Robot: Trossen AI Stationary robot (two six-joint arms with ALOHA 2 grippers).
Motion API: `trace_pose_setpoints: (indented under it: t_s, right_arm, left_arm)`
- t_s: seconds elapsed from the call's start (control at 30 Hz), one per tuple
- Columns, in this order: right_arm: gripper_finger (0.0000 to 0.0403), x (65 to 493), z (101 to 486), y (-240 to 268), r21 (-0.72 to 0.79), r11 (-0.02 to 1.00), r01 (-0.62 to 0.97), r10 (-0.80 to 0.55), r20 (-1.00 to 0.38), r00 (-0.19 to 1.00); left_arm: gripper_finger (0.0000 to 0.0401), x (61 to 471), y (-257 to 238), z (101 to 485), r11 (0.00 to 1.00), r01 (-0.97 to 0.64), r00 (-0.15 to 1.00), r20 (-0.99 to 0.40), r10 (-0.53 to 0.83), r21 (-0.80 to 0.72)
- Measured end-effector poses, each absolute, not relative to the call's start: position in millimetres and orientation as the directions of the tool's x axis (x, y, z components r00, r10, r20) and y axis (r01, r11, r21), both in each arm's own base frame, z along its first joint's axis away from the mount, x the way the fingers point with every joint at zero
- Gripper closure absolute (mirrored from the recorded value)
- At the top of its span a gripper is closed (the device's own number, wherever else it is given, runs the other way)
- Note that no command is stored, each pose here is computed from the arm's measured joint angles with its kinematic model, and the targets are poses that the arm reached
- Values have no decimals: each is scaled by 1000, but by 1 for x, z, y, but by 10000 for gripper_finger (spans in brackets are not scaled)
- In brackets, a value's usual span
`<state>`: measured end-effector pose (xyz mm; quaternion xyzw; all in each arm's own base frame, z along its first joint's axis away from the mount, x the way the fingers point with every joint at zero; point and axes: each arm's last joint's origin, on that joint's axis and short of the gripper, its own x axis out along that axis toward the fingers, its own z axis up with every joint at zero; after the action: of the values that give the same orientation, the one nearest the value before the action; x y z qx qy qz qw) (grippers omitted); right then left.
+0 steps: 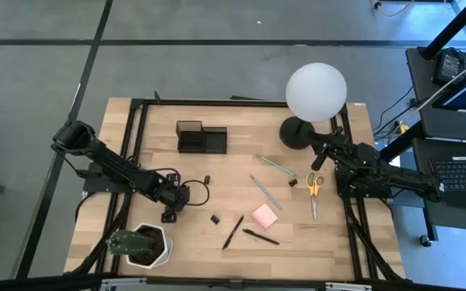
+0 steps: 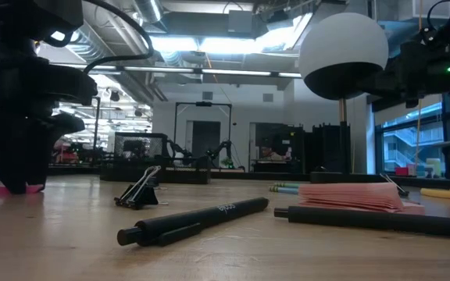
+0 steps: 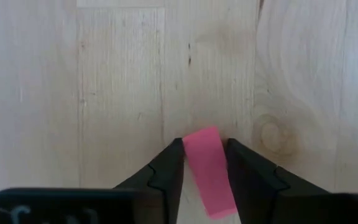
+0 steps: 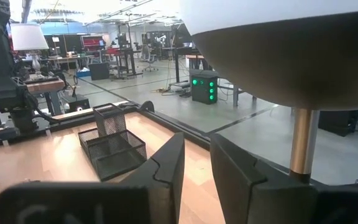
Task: Pick and place office supplies into organizer
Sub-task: Put the pink eraser into the desk organizer
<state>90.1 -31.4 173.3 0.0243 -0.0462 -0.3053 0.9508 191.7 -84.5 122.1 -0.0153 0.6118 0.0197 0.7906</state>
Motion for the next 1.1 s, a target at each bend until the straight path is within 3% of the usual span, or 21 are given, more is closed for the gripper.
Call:
trace_pose_setpoints:
  t_s: [0.33, 0.53, 0.67, 0.87, 1.1]
  right_arm:
    - [322, 90, 173, -31, 72, 813, 578, -583, 73, 809]
    - [322, 90, 173, -31, 72, 812, 579, -583, 74, 809]
    - [322, 90, 174, -31, 74, 813, 578, -582, 78, 809]
    - [322, 90, 175, -31, 79, 813, 577, -582, 91, 808]
    - [322, 90, 176, -31, 84, 813, 576, -582, 97, 807]
  left_arm:
    - [313, 195, -85, 123, 994, 93, 302, -953, 31, 62]
    - [313, 200, -86, 133, 994, 94, 337, -941, 29, 64]
    - [313, 209, -84, 147, 989, 32, 437, -892, 114, 142]
    - [313, 217, -65, 159, 965, -35, 492, -836, 244, 260]
    - [313, 224, -31, 161, 905, -61, 456, -795, 400, 421]
